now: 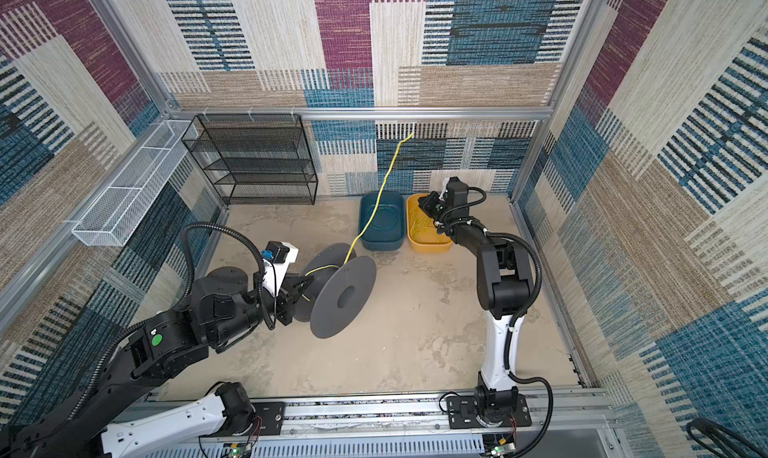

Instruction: Wrap the cables

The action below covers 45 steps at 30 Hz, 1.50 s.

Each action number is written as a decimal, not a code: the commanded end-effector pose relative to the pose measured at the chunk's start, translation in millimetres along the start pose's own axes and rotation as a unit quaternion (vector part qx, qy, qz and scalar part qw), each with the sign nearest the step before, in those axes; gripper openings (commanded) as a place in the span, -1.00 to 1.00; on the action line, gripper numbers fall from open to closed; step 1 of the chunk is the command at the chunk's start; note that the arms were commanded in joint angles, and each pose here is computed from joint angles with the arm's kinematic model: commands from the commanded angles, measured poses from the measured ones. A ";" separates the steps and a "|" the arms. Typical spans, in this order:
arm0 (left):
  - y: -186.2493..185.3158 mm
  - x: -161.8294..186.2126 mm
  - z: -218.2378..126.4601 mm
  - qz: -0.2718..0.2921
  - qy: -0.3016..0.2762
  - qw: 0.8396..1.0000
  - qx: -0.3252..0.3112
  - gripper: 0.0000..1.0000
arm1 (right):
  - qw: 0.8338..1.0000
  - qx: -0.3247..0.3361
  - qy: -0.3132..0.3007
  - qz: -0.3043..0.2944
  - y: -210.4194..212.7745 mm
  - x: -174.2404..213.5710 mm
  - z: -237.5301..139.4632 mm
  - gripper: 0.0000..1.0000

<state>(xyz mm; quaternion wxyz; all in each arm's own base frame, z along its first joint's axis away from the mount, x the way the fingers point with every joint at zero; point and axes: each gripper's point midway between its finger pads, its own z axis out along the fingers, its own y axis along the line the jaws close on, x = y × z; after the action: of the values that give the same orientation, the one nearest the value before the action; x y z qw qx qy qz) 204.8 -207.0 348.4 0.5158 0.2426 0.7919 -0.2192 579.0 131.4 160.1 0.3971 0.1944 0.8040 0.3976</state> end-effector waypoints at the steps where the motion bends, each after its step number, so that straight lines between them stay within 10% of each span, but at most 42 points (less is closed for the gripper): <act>1: -0.3 -36.6 9.0 -0.008 -0.047 0.999 -0.013 -1.00 | 0.999 -0.027 -0.039 -0.015 18.4 -11.4 -11.7 -1.00; 11: 38.1 -35.0 83.0 -0.023 0.052 0.995 -0.083 -1.00 | 0.997 -0.019 -0.033 -0.064 34.1 4.4 -64.5 -0.99; 22: 89.3 -53.3 163.0 -0.058 0.044 0.988 -0.137 -1.00 | 0.985 -0.059 0.031 -0.161 67.4 130.6 -146.6 -0.37; 34: 127.6 -45.3 207.0 -0.079 0.039 0.977 -0.194 -1.00 | 0.945 -0.079 0.171 -0.269 70.5 312.6 -209.5 -0.08; 45: 139.8 -42.2 217.8 -0.097 0.032 0.974 -0.204 -1.00 | 0.871 -0.131 0.295 -0.370 74.0 448.4 -214.3 0.08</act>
<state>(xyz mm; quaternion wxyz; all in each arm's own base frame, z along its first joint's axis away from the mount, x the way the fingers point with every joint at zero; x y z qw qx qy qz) 447.8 -231.7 273.2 0.4702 0.0873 0.8751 -0.0740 132.6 340.0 77.7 0.2602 -0.2916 0.8497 0.3540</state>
